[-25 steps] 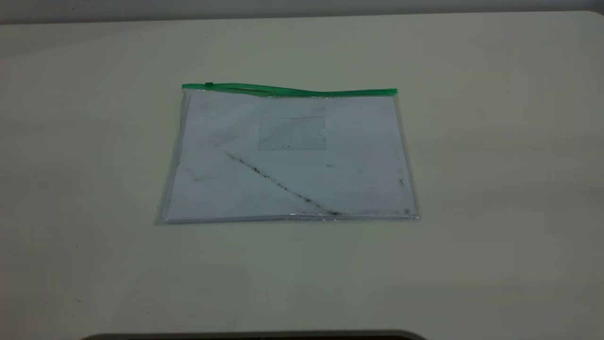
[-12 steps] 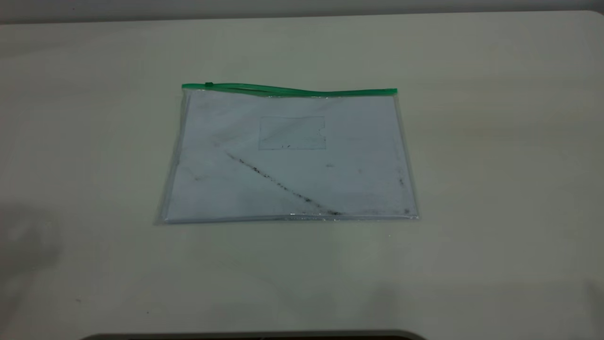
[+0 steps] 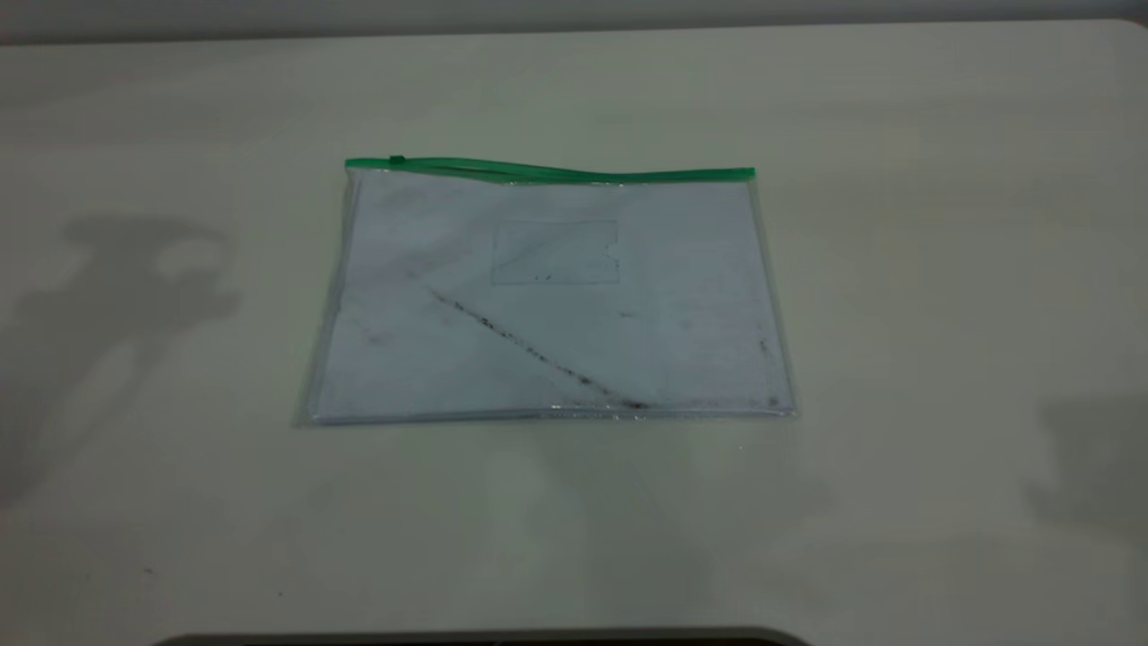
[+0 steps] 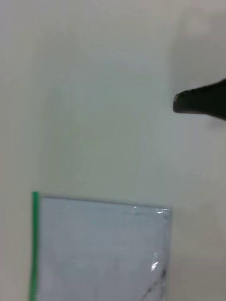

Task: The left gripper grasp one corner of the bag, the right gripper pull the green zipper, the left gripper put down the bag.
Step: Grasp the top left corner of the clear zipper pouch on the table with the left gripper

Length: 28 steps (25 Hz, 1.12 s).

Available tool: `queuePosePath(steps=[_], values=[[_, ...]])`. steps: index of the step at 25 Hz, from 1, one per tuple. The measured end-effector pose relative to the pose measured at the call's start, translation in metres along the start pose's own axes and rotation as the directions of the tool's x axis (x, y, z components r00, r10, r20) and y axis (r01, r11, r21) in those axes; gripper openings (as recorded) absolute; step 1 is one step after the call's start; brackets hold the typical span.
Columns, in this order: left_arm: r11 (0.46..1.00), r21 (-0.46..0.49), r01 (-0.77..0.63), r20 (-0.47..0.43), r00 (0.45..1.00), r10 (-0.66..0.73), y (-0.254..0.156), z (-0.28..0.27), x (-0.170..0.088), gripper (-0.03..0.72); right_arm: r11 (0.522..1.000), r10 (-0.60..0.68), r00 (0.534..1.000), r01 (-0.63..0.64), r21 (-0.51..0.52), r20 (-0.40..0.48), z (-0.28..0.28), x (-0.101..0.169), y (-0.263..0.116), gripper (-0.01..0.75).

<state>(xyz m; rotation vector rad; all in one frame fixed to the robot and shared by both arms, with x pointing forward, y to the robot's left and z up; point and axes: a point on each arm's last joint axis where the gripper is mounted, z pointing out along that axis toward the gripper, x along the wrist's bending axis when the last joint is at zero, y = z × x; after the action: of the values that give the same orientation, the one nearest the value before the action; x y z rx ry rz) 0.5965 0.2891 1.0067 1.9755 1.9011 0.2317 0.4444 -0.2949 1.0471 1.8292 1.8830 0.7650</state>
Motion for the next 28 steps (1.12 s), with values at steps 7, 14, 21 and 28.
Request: queuePosePath(steps=[7,14,21,28], values=[[0.999,0.048,-0.011,-0.006,1.000,0.012,0.005,0.071,0.012,0.573,0.992,-0.075,0.995,0.081,0.095,-0.063,0.045,-0.002,0.018,0.578],[0.993,0.099,0.060,0.081,0.994,-0.068,-0.007,0.138,0.014,0.573,0.977,-0.102,0.985,0.126,0.174,-0.143,0.083,-0.001,0.014,0.578],[0.998,0.064,0.009,0.222,0.975,-0.023,-0.001,0.177,0.002,0.573,0.969,-0.106,0.975,0.145,0.198,-0.195,0.107,0.000,0.010,0.578],[0.996,0.036,-0.084,0.255,0.964,0.072,-0.004,0.205,-0.020,0.573,0.971,-0.115,0.969,0.156,0.181,-0.219,0.110,0.002,0.010,0.578]])
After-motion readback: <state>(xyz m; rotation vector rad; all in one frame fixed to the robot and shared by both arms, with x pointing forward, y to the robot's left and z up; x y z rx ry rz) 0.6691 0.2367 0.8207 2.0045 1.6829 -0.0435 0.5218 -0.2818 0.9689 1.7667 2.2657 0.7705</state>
